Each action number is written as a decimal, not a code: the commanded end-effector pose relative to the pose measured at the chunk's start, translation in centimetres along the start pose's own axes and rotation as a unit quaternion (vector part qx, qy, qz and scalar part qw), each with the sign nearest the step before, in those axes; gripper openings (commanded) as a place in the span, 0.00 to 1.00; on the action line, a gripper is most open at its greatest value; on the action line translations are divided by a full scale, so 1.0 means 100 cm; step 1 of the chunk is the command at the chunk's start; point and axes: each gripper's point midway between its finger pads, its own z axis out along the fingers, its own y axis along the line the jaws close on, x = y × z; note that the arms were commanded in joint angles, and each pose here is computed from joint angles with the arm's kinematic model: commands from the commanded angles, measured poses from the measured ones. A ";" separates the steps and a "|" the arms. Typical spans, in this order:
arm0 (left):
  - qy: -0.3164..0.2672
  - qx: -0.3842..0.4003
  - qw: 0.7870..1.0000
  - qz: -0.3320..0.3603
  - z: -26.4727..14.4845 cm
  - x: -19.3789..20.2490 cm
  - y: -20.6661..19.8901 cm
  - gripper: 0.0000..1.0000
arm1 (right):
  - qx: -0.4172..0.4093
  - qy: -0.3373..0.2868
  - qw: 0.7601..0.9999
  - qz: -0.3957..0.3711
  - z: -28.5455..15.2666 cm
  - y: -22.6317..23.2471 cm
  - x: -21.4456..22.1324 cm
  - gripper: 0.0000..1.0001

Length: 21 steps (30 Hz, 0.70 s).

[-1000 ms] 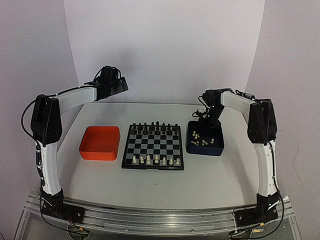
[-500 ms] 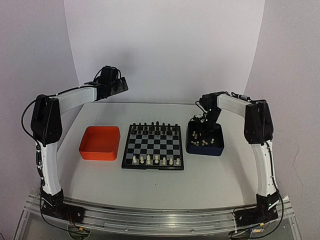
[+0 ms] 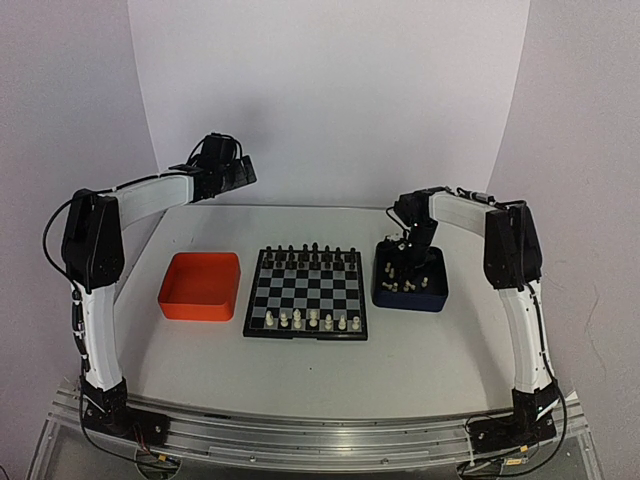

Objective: Set up the chess pieces on the board
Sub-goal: Pick up the chess piece from the storage box.

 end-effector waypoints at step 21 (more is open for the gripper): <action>0.008 0.014 1.000 -0.014 -0.010 -0.005 -0.003 1.00 | 0.014 -0.003 1.000 0.023 0.006 -0.006 -0.011 0.24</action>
